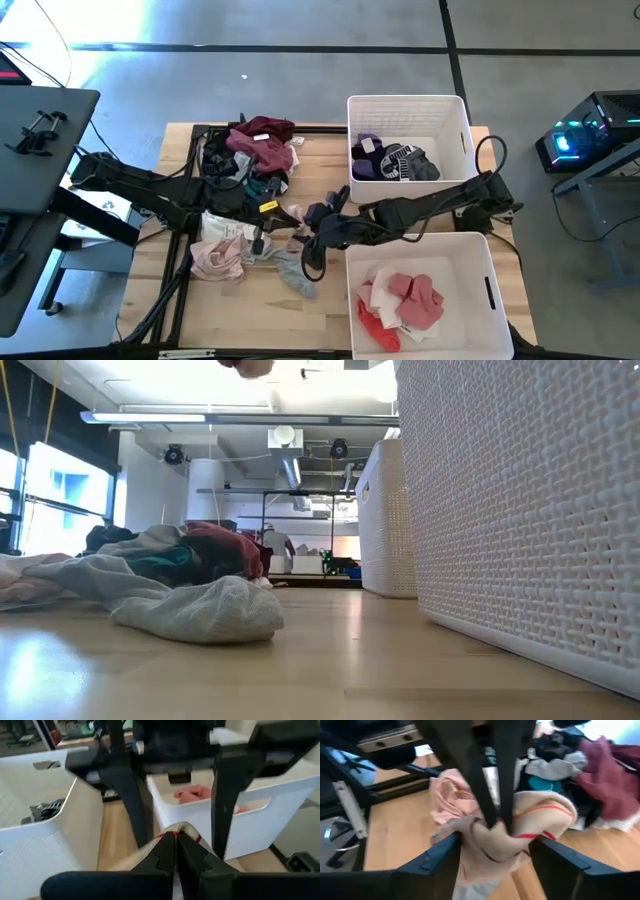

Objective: Sort clothes
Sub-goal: Put the white striped sock into the bottom bin

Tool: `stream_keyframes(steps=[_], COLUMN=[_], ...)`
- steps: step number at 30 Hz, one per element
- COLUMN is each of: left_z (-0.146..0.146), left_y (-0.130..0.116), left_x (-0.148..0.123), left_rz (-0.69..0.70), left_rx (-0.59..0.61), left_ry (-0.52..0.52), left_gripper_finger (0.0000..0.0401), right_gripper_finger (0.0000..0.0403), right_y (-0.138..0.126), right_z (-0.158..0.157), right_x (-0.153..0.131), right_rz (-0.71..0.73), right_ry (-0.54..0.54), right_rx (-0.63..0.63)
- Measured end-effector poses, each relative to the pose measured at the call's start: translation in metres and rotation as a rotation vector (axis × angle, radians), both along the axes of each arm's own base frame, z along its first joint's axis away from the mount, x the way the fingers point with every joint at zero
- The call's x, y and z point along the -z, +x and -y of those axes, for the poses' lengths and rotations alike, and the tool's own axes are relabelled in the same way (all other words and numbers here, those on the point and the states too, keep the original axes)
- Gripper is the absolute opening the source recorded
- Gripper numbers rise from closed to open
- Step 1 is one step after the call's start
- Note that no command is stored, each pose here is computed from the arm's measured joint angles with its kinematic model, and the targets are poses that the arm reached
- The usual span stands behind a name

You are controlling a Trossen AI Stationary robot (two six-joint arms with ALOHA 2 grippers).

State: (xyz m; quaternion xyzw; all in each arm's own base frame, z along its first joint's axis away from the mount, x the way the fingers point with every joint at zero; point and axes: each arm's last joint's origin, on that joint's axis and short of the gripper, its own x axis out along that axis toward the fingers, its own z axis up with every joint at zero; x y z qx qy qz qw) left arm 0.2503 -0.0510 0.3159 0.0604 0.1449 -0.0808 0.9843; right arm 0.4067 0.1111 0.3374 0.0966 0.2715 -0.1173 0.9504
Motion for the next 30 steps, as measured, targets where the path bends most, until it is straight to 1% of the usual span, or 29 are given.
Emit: stream_keyframes(steps=[3,8,9,10,12,14,16,18,21,25,27,30], left_z=[0.001,0.001,0.000,0.000,0.000,0.000,0.000,0.000,-0.001,-0.001,-0.001,-0.001], left_y=[0.000,0.000,0.001,0.001,0.001,0.000,0.000,-0.001,-0.002,-0.003,-0.003,-0.004], left_x=[-0.002,-0.002,-0.002,-0.002,-0.002,-0.001,0.000,0.002,0.005,0.008,0.010,0.011], left_rz=[0.018,0.019,0.019,0.020,0.018,0.012,-0.001,-0.020,-0.050,-0.088,-0.106,-0.127], left_rx=[0.024,0.014,0.008,0.004,-0.002,-0.004,-0.007,-0.010,-0.015,-0.028,-0.033,-0.035], left_ry=[-0.011,-0.008,-0.006,-0.002,0.003,0.004,0.003,0.005,0.002,-0.021,-0.017,-0.011], left_gripper_finger=[0.0000,0.0004,0.0008,0.0014,0.0029,0.0048,0.0066,0.0083,0.0102,0.0116,0.0117,0.0117], right_gripper_finger=[0.0166,0.0044,0.0023,0.0013,0.0017,0.0022,0.0016,0.0007,0.0007,0.0006,0.0004,0.0003], right_y=[0.002,0.002,0.002,0.000,-0.004,-0.015,-0.029,-0.045,-0.071,-0.108,-0.122,-0.142], right_z=[-0.001,-0.001,-0.001,-0.003,-0.006,-0.012,-0.020,-0.030,-0.048,-0.073,-0.085,-0.103], right_x=[0.003,0.005,0.005,0.004,0.002,-0.004,-0.014,-0.026,-0.045,-0.068,-0.072,-0.068], right_rz=[-0.006,-0.003,-0.002,-0.002,-0.011,-0.021,-0.025,-0.025,-0.015,-0.018,-0.043,-0.123], right_ry=[0.008,0.060,0.072,0.080,0.111,0.152,0.193,0.245,0.367,0.587,0.667,0.733], right_rx=[0.001,0.038,0.046,0.048,0.065,0.075,0.073,0.043,-0.012,-0.071,-0.073,-0.042])
